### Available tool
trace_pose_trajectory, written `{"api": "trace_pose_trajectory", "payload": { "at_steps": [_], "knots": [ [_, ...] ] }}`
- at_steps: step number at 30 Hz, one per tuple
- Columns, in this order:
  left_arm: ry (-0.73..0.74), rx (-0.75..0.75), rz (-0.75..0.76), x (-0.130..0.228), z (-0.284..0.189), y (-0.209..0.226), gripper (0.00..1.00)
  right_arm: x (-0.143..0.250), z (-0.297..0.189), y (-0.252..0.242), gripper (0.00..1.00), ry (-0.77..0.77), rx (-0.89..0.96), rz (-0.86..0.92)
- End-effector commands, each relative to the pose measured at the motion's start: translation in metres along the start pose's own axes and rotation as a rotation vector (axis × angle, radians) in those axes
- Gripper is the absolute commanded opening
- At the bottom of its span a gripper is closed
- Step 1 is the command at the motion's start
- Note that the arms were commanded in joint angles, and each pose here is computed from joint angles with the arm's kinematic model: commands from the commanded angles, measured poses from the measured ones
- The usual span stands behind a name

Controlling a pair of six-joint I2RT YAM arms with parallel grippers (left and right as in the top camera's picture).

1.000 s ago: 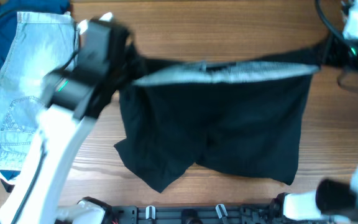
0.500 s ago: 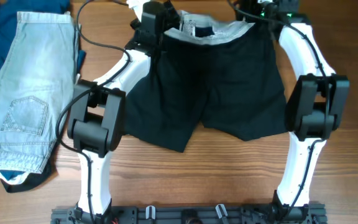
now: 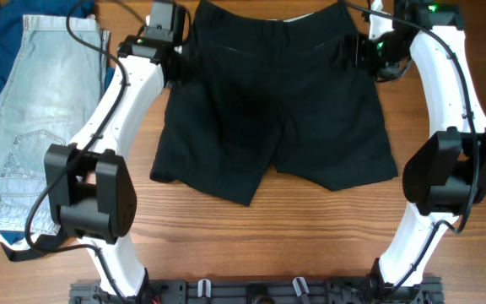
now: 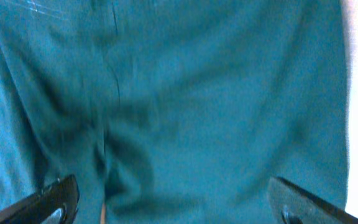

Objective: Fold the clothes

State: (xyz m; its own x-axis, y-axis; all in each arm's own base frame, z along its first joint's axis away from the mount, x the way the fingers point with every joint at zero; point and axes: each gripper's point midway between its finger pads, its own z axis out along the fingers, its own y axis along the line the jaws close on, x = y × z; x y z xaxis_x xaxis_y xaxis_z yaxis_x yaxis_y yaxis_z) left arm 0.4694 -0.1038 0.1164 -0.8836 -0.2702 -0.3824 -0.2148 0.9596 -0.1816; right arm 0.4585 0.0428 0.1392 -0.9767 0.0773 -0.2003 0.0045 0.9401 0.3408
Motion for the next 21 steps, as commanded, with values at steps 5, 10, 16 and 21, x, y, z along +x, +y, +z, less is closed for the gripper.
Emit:
{"api": "trace_pose_trajectory", "payload": {
  "at_steps": [5, 10, 16, 21],
  "knots": [
    [0.228, -0.071, 0.027, 0.054, -0.007, 0.021, 1.0, 0.043, -0.024, 0.049, 0.93, 0.085, 0.082, -0.084],
    [0.298, -0.056, 0.028, 0.07, -0.014, 0.021, 1.0, 0.092, -0.068, 0.074, 0.95, 0.024, 0.171, -0.118],
    [0.252, -0.039, 0.028, 0.059, -0.017, 0.018, 1.0, 0.211, 0.002, 0.05, 0.88, 0.153, 0.159, -0.017],
    [0.243, -0.034, 0.028, 0.057, -0.016, 0.017, 1.0, 0.24, 0.055, 0.032, 0.73, 0.158, 0.174, 0.078]
  ]
}}
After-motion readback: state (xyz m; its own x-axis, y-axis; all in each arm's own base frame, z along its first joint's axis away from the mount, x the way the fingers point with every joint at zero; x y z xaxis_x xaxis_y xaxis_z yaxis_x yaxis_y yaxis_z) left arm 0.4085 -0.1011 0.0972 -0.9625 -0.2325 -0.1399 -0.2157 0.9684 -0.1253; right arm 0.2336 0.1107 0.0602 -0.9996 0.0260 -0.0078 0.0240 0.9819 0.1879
